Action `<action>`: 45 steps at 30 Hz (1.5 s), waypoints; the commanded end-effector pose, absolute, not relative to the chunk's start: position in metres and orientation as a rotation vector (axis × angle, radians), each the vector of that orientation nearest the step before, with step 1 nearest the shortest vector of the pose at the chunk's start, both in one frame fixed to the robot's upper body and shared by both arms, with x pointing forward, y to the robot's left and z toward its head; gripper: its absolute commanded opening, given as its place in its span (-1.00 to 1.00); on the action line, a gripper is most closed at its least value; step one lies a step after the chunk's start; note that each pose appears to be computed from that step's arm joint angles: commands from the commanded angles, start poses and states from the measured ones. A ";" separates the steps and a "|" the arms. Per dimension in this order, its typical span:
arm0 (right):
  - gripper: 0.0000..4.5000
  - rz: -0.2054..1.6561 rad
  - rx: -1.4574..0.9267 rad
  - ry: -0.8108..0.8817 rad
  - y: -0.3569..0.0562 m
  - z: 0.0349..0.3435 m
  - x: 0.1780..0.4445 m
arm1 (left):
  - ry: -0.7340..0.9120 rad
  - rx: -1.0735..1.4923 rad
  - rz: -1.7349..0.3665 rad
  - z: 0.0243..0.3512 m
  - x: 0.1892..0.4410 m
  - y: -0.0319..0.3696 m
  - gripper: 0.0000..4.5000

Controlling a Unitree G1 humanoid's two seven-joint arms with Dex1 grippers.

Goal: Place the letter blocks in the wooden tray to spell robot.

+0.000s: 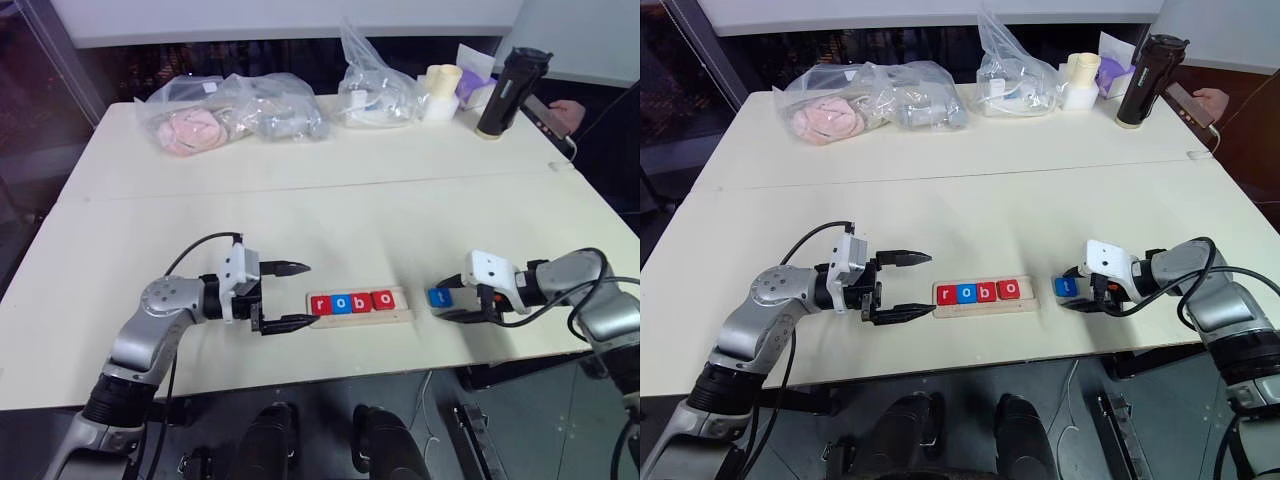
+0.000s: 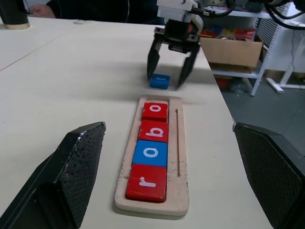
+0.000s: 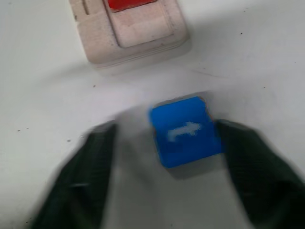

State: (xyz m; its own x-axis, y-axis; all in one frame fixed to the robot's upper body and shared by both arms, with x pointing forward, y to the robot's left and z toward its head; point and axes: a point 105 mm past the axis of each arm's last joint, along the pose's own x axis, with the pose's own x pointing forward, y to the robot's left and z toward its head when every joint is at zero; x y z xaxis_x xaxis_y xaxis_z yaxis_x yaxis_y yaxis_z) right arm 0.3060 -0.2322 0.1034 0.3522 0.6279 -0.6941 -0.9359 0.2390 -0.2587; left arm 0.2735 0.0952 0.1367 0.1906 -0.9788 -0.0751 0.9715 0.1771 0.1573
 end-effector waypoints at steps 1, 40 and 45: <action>-0.51 1.119 -0.740 0.467 -0.233 0.114 0.311 | -0.092 0.202 -1.390 0.148 0.271 0.093 1.00; -0.50 1.279 -0.826 0.394 -0.168 0.121 0.309 | -0.104 0.199 -1.345 0.148 0.272 0.094 1.00; -0.50 1.290 -0.827 0.394 -0.165 0.119 0.308 | -0.106 0.199 -1.335 0.148 0.272 0.094 1.00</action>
